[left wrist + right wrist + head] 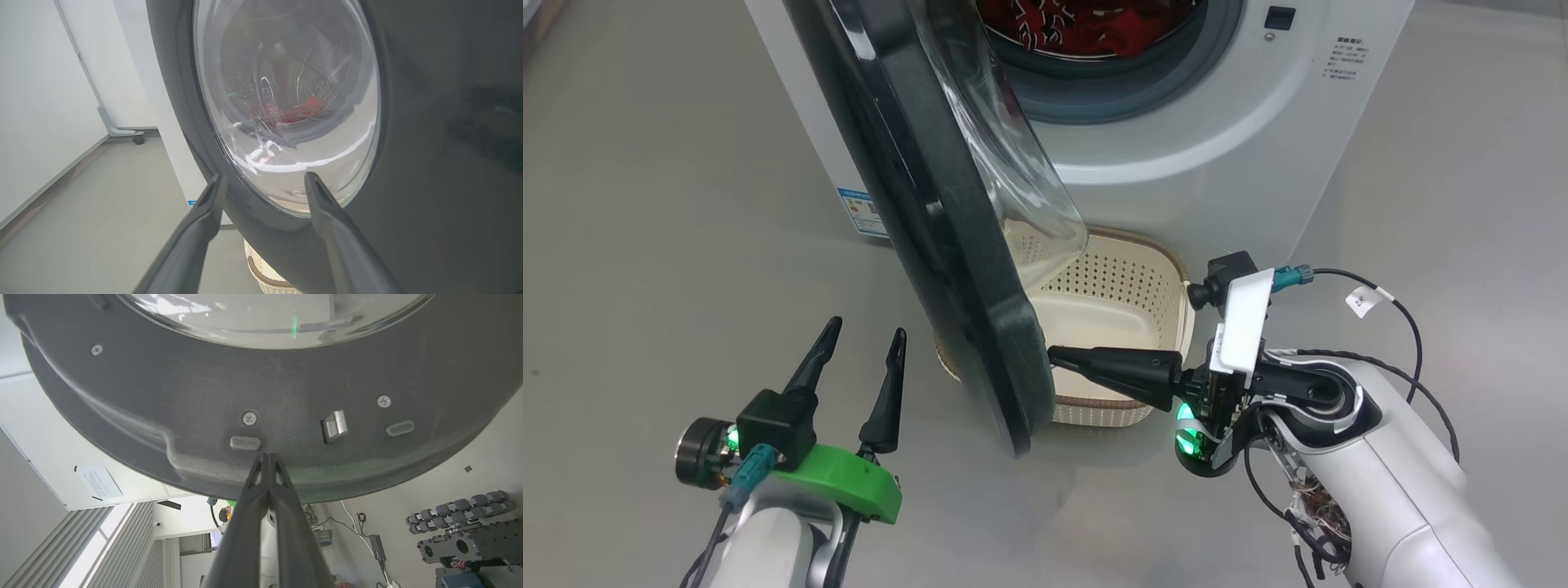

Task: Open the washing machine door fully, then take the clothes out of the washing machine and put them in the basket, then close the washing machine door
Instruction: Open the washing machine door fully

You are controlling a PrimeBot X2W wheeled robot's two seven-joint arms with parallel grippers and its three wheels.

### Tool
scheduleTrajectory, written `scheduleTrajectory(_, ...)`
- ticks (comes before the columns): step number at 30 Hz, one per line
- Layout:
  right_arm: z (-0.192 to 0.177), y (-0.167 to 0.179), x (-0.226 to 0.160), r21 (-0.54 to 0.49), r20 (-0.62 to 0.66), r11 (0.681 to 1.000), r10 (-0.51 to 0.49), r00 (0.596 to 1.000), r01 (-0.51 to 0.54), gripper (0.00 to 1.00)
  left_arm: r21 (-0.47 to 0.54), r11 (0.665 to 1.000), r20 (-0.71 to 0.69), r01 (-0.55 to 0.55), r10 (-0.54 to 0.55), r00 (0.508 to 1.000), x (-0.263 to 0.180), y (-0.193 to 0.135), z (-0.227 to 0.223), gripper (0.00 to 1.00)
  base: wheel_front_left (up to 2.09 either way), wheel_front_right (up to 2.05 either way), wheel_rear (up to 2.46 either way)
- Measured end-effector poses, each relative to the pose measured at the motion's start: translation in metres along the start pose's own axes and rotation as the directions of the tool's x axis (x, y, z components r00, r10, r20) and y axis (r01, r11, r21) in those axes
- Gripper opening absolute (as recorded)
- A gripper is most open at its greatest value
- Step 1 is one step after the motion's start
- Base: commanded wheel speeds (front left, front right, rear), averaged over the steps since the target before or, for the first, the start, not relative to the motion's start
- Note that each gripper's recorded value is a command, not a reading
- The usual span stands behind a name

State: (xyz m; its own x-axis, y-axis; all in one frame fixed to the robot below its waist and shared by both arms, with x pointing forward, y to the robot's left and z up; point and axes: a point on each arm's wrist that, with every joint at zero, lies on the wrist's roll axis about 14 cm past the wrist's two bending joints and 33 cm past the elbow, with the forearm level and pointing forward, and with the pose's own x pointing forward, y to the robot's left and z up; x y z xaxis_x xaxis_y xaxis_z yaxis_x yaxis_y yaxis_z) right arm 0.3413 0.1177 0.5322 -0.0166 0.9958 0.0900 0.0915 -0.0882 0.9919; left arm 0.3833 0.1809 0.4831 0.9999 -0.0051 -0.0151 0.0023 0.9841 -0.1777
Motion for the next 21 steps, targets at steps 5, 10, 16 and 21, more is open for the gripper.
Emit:
scheduleTrajectory(5, -0.011, 0.003, 0.006, 0.002, -0.036, 1.0, 0.012, 0.999, -0.012, 0.0, -0.001, 1.0, 0.001, -0.006, 0.006, 1.0, -0.003, 0.001, 0.0, 1.0, 0.0, 0.0, 0.0)
scheduleTrajectory(10, -0.015, 0.004, 0.009, 0.009, -0.039, 1.0, 0.019, 0.999, -0.018, 0.0, -0.002, 1.0, 0.004, -0.007, 0.007, 1.0, -0.004, 0.002, 0.001, 1.0, 0.0, 0.0, 0.0)
scheduleTrajectory(16, -0.014, 0.007, 0.01, 0.014, -0.013, 0.999, 0.032, 0.999, -0.031, 0.0, -0.002, 1.0, 0.007, -0.004, 0.004, 1.0, -0.004, 0.001, 0.002, 1.0, 0.0, 0.0, 0.0)
scheduleTrajectory(21, 0.004, 0.013, 0.001, 0.011, 0.091, 0.998, 0.063, 0.994, -0.064, 0.0, -0.002, 1.0, 0.009, -0.01, 0.01, 1.0, -0.004, 0.001, 0.003, 1.0, 0.0, 0.0, 0.0)
